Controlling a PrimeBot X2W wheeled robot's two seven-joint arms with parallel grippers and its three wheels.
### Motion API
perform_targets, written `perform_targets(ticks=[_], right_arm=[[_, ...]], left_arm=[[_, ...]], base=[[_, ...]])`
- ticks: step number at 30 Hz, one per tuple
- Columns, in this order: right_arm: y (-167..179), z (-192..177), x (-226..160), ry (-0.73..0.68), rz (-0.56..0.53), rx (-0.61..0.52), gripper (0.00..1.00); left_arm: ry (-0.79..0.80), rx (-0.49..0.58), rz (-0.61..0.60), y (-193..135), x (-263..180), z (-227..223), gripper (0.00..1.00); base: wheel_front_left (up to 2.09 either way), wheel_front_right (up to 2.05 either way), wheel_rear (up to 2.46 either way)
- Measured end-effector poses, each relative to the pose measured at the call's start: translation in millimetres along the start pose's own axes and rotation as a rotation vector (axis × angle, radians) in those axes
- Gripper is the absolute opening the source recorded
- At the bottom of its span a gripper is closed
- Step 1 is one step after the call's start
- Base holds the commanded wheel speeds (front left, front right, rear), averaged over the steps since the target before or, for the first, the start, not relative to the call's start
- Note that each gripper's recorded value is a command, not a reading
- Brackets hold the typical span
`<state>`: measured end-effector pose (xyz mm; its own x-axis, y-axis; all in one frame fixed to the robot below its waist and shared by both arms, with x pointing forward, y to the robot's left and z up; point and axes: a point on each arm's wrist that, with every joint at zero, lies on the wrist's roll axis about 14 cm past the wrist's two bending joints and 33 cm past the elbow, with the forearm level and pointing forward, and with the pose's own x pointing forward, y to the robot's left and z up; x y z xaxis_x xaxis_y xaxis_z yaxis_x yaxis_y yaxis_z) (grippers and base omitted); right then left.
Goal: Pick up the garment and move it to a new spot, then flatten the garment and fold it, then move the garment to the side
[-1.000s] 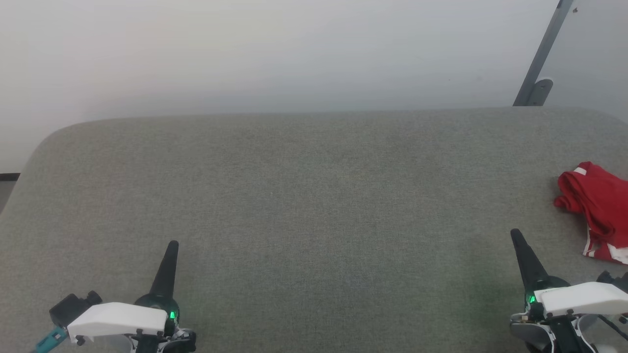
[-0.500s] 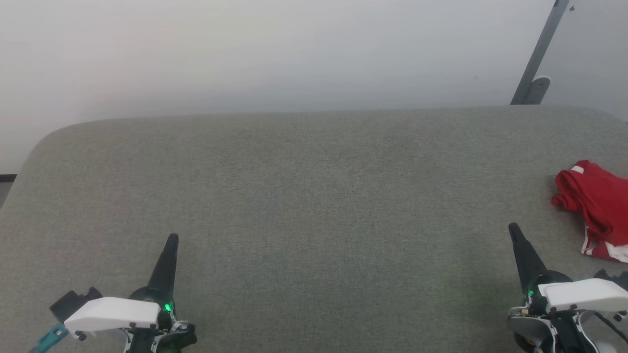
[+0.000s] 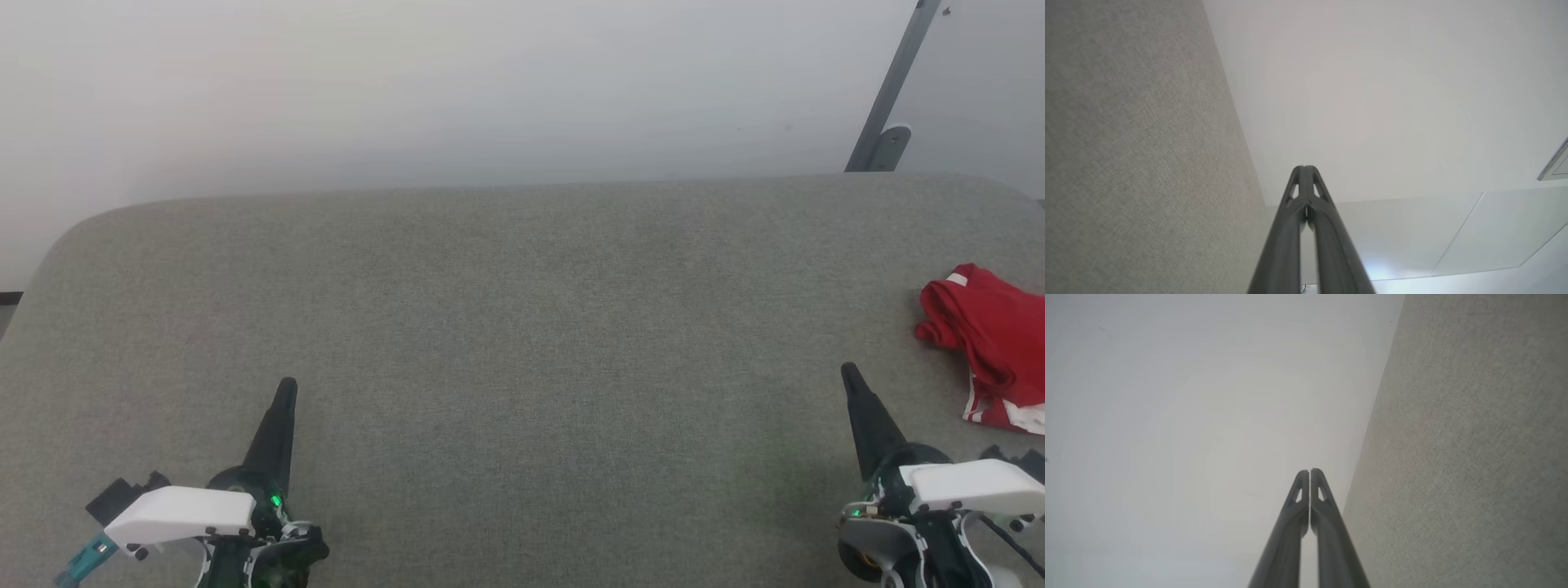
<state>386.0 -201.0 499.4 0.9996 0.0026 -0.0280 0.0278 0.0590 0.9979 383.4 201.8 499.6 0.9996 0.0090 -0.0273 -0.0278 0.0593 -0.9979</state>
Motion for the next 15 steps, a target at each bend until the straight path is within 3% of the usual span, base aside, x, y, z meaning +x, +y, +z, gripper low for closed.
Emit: perform_targets(ticks=[15], right_arm=[[5.6, -0.2, 2.0, -0.004, 0.02, 0.061, 0.0]], left_arm=[[0.011, -0.061, -0.016, -4.8, 4.4, -2.0, 0.0]], base=[[0.0, 0.0, 0.0]])
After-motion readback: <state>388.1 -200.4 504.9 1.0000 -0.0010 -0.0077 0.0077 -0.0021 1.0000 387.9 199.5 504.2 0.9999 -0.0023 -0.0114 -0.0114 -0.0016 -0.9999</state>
